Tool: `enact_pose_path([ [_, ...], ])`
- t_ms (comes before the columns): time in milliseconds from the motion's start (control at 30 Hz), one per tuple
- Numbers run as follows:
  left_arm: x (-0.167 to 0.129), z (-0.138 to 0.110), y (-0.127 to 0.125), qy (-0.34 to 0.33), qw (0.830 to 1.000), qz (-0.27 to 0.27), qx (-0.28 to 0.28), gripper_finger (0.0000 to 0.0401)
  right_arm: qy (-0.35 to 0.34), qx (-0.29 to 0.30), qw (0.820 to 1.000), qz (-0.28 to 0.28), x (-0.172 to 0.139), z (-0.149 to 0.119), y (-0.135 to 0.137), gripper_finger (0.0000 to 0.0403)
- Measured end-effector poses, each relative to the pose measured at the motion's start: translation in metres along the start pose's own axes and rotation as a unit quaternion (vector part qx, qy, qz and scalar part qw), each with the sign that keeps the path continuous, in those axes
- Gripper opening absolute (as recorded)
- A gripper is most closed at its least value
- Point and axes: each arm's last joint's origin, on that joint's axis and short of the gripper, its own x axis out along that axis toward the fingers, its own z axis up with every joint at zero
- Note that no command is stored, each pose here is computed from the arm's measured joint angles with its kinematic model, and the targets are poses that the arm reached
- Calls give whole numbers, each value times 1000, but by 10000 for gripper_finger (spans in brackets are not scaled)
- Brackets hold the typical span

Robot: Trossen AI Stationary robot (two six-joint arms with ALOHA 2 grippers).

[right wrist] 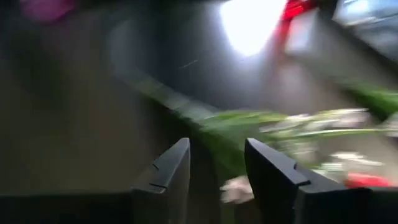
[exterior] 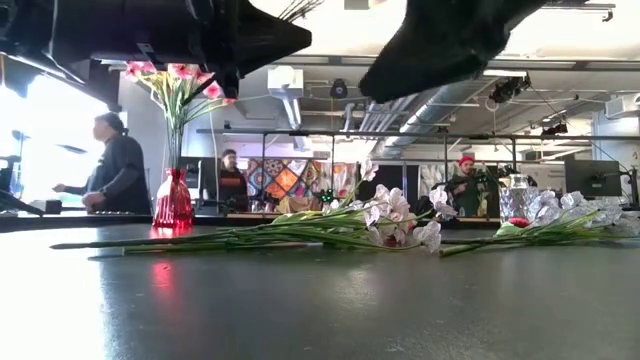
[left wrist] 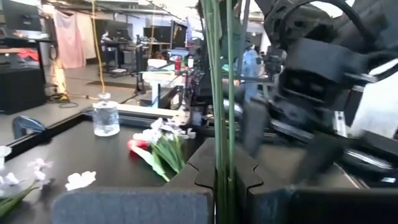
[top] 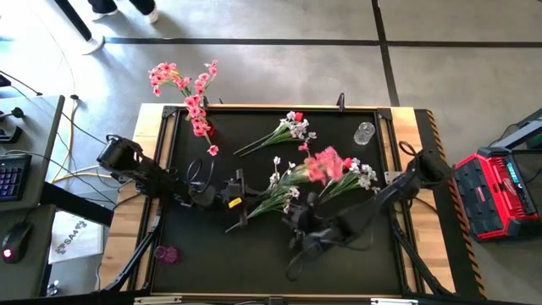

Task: Sort flowers into vase by color
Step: Put the pink flower into the red vase

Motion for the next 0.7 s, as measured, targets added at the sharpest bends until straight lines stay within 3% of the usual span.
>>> enact_pose_path([
  [100,1,0,2,-1,1000,4,0,0,92,-47,989,110,6,-4,-2,127],
  [200,2,0,3,-1,1000,7,1,0,228,-70,956,174,9,-17,-15,113],
  [333,2,0,4,0,1000,7,-4,0,403,-58,899,162,7,-33,-41,94],
  [467,2,0,4,-1,1000,21,-4,0,490,-81,863,93,-1,-42,-61,82],
  [533,2,0,5,-2,1000,30,-4,0,486,-98,866,61,-2,-42,-67,80],
  [600,2,0,5,-2,999,39,-4,0,426,-109,898,30,-4,-35,-68,81],
  [700,2,0,6,-3,999,46,-4,0,309,-96,946,35,-16,-11,-67,85],
])
